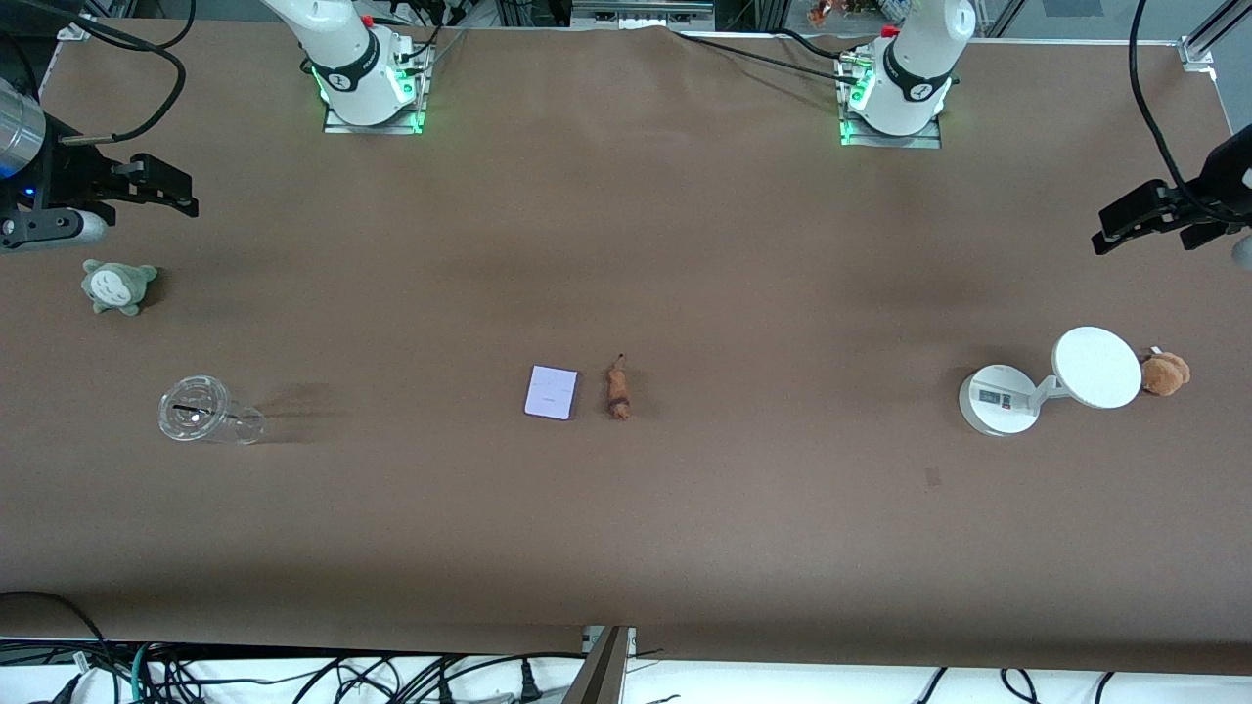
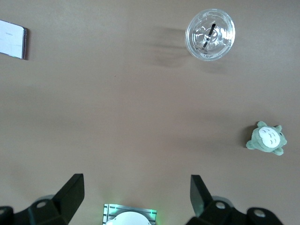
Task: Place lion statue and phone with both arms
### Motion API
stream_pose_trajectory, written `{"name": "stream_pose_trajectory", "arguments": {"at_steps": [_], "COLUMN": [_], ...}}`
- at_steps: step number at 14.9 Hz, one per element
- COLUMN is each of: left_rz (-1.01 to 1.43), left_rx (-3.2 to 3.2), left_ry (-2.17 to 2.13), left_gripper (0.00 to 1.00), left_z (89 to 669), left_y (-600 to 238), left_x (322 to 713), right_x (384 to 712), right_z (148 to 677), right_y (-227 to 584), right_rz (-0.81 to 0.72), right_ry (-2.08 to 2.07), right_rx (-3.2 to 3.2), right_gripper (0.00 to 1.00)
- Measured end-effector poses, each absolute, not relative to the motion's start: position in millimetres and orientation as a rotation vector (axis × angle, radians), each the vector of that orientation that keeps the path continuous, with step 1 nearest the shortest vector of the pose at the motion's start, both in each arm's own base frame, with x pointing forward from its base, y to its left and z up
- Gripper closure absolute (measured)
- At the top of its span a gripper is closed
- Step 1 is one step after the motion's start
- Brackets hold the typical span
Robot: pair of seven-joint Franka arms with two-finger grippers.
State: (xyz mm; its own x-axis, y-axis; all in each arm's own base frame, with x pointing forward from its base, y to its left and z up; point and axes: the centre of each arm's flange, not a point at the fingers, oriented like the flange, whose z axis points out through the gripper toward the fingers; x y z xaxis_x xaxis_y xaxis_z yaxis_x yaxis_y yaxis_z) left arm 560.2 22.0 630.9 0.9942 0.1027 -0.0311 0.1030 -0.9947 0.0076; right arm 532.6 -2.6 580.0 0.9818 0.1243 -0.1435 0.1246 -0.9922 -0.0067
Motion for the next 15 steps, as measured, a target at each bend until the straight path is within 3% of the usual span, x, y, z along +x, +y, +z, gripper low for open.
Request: {"name": "stream_pose_trajectory", "arguments": {"at_steps": [15], "left_rz": [-0.161], "left_rx": [3.113], "left_ry": [0.144], "left_gripper": [0.00], "left_z": [598], "left_y": [-12], "left_x": [575], "right_x": [532], "right_z": [579], "right_y": [-2], "right_rz": [-0.232], "right_ry": [0.197], "right_rx": [3.125], "right_gripper": [0.00]}}
